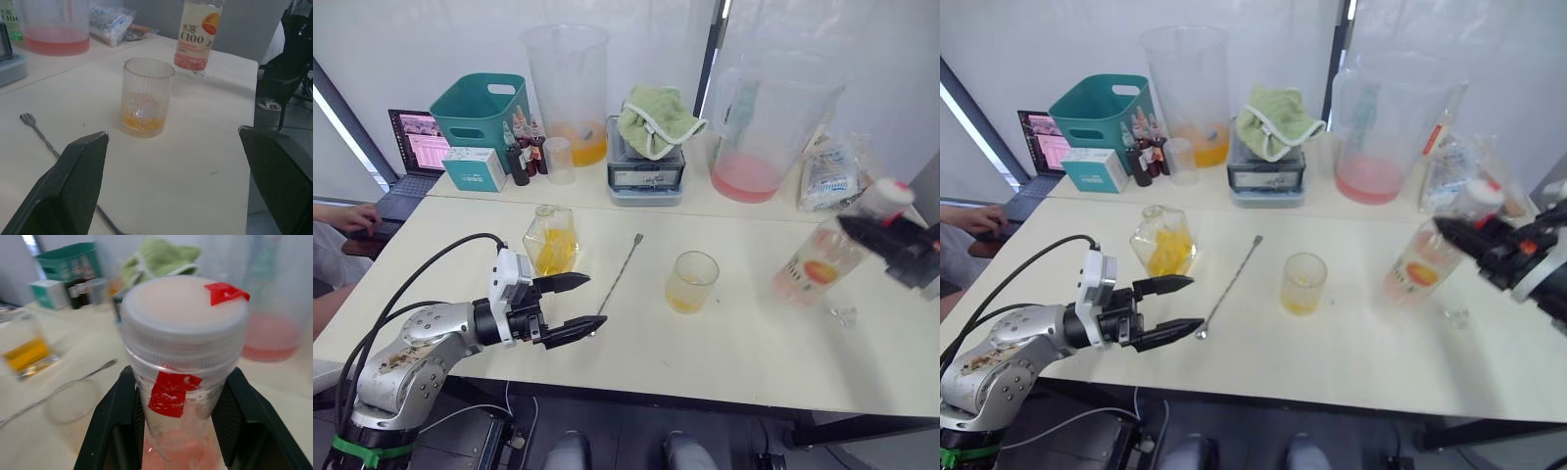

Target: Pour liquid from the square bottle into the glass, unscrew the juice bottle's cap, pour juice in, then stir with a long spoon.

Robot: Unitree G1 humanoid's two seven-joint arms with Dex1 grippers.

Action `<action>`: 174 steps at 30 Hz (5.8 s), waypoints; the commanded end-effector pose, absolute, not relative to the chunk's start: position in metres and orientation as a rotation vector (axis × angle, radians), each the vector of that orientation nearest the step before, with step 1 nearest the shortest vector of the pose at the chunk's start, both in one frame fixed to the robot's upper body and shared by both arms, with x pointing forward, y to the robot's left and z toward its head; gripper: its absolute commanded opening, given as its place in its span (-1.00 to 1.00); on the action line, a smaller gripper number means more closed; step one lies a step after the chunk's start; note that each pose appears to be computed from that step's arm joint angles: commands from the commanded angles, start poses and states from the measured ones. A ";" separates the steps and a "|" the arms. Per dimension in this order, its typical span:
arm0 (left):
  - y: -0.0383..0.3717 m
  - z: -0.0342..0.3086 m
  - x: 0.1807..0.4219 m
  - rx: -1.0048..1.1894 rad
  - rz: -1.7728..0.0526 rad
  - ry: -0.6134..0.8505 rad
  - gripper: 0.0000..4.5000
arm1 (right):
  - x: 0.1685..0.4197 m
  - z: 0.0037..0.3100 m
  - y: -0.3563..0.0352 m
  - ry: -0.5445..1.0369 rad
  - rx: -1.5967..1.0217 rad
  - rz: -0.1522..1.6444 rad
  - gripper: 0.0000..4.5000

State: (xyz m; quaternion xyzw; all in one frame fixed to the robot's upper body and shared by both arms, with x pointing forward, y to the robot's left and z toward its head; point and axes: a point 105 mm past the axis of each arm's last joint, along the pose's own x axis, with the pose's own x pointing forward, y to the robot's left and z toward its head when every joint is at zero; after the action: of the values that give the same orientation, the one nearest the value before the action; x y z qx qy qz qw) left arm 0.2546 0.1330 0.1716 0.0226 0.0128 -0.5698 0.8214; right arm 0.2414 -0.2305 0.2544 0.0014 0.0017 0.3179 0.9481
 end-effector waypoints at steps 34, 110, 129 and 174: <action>0.129 0.174 0.249 0.137 -1.304 -0.019 1.00 | 0.219 0.190 -0.093 -0.040 -0.168 1.033 -0.06; 0.128 0.174 0.262 0.164 -1.362 0.002 1.00 | 0.219 0.211 -0.083 -0.135 -0.014 0.636 0.97; 0.138 0.182 0.260 0.198 -1.304 0.001 1.00 | 0.254 0.208 -0.132 0.013 -0.136 1.311 0.97; 0.128 0.175 0.267 0.180 -1.345 -0.025 1.00 | 0.217 0.180 -0.087 -0.060 -0.093 0.606 -0.52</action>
State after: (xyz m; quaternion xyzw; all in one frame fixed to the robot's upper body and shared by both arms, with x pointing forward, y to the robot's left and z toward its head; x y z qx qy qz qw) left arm 0.2675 0.1308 0.1666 0.0695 0.0096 -0.6164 0.7843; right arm 0.2165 -0.0839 0.1858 -0.0365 -0.0383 0.3116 0.9487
